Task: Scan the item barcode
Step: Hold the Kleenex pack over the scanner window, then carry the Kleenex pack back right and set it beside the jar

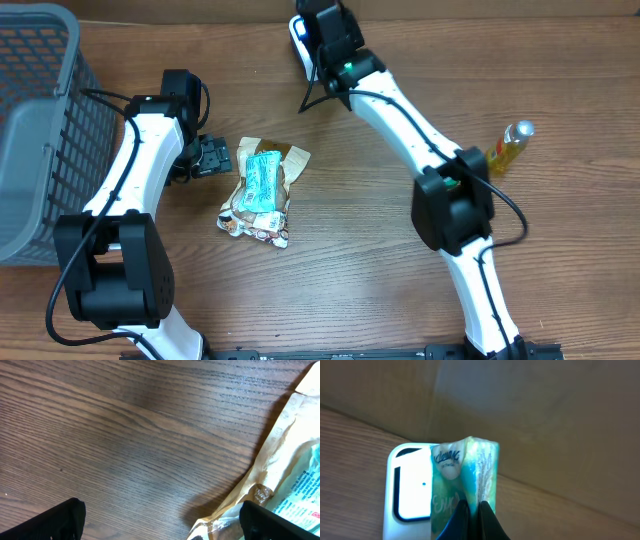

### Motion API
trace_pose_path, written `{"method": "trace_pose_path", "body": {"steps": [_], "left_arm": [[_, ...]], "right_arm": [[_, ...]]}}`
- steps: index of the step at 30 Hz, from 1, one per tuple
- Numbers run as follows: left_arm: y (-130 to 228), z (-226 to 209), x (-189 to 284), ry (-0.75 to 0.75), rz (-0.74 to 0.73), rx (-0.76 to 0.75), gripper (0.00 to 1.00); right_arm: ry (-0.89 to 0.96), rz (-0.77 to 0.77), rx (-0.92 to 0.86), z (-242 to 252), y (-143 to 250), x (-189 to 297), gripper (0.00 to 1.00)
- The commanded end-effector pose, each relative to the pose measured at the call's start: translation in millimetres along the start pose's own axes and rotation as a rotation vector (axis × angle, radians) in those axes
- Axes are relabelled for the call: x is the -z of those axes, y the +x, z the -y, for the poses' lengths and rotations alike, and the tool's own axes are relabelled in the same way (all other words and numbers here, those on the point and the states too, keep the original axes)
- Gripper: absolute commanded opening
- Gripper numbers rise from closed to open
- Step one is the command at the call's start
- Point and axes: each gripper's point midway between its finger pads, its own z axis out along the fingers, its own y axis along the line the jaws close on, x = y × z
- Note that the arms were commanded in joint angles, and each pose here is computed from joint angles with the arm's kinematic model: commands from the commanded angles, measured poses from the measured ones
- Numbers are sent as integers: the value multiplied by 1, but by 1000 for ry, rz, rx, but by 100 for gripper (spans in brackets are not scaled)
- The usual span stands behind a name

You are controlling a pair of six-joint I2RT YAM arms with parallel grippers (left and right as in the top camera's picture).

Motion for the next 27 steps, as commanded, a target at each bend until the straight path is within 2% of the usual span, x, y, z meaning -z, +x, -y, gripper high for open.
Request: {"method": "trace_pose_path", "body": {"steps": [1,6,11,17,20,27], "left_arm": [[-5,-2,6,1,21,1,100],[-5,-2,6,1,21,1,100],[-5,-2,6,1,21,1,99],[-5,-2,6,1,21,1,99],[-5,-2,6,1,21,1,100],[-5,-2,6,1,21,1,100]], "right_arm": [[15,53,-188,43,-50,71,4],[-25,-175,-233,55,-6,109,4],[-124,-500,-195,53,68,132,4],[-119,-855,-284,63,142,165,4],[-91,-960,-273,67,168,174,4],[-69,-1102,-223,60,215,178,4]]}}
